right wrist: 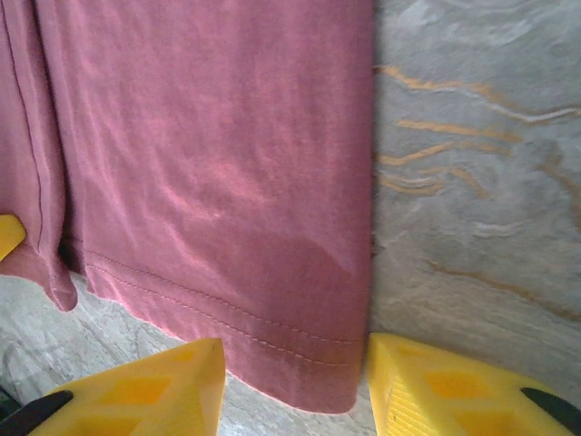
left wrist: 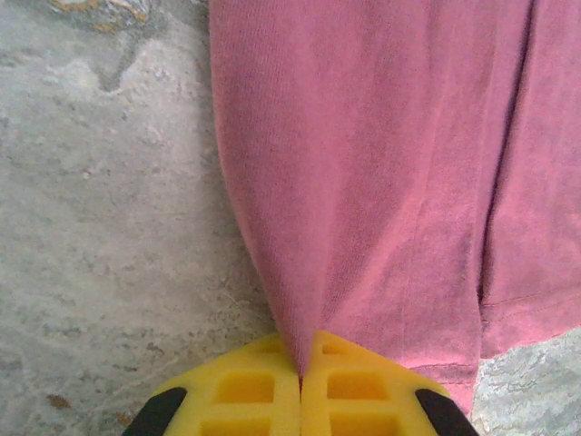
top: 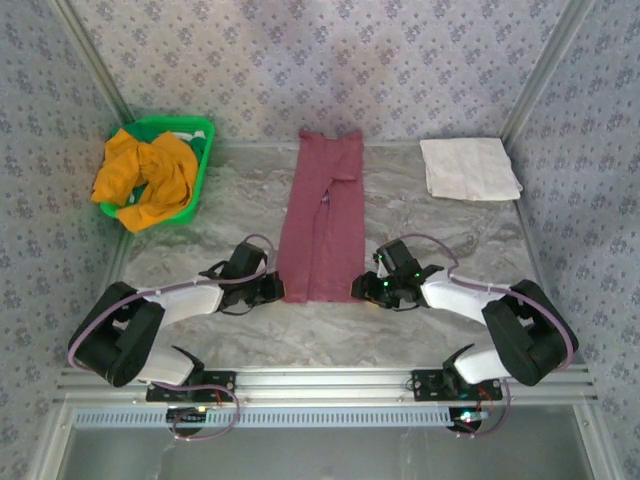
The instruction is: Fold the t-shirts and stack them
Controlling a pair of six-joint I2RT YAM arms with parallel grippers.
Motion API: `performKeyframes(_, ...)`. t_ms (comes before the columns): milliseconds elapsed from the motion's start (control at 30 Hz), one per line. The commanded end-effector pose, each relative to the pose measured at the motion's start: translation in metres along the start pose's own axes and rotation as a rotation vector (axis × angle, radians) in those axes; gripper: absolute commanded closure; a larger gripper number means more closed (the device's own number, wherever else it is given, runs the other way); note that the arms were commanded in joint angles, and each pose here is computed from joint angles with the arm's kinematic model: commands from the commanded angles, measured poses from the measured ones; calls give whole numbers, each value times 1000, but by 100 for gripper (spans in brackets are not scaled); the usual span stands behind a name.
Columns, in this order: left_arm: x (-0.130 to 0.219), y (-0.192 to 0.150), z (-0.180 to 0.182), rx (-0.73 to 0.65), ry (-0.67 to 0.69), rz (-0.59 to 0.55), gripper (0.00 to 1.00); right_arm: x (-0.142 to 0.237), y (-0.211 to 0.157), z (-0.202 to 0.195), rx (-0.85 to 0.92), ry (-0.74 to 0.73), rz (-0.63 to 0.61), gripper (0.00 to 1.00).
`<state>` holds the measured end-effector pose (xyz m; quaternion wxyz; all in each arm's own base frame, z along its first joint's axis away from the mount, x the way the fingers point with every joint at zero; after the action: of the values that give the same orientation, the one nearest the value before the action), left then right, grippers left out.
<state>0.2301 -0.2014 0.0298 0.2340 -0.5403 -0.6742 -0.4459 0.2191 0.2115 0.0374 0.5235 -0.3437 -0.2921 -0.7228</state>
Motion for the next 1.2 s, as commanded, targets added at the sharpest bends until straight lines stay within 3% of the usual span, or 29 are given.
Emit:
performKeyframes(0, 3, -2, 1, -12, 5, -11, 100, -1, 0, 15, 5, 20, 5, 53)
performKeyframes(233, 4, 0, 1, -18, 2, -26, 100, -9, 1, 9, -11, -10, -4, 61)
performKeyframes(567, 17, -5, -3, -18, -9, -27, 100, -4, -3, 14, 15, 7, 14, 100)
performKeyframes(1000, 33, -80, -11, -46, 53, 104, 100, 26, -71, -9, 79, 52, 76, 100)
performKeyframes(1167, 55, -45, -34, -98, 65, 33, 100, 50, -46, 18, 99, 121, -32, 100)
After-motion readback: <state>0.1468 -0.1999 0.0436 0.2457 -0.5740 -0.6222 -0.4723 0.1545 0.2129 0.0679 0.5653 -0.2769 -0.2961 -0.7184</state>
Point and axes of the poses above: each hand's point on the last joint's axis, 136 mm out from that joint toward the fingers, its own x axis back along the fingers, its own z axis along the line the jaws close on, y = z × x, the point moved 1 cm from there along x, back along the fingers, and after that the axes turned 9 degrees about -x, right-handed, at the moved point
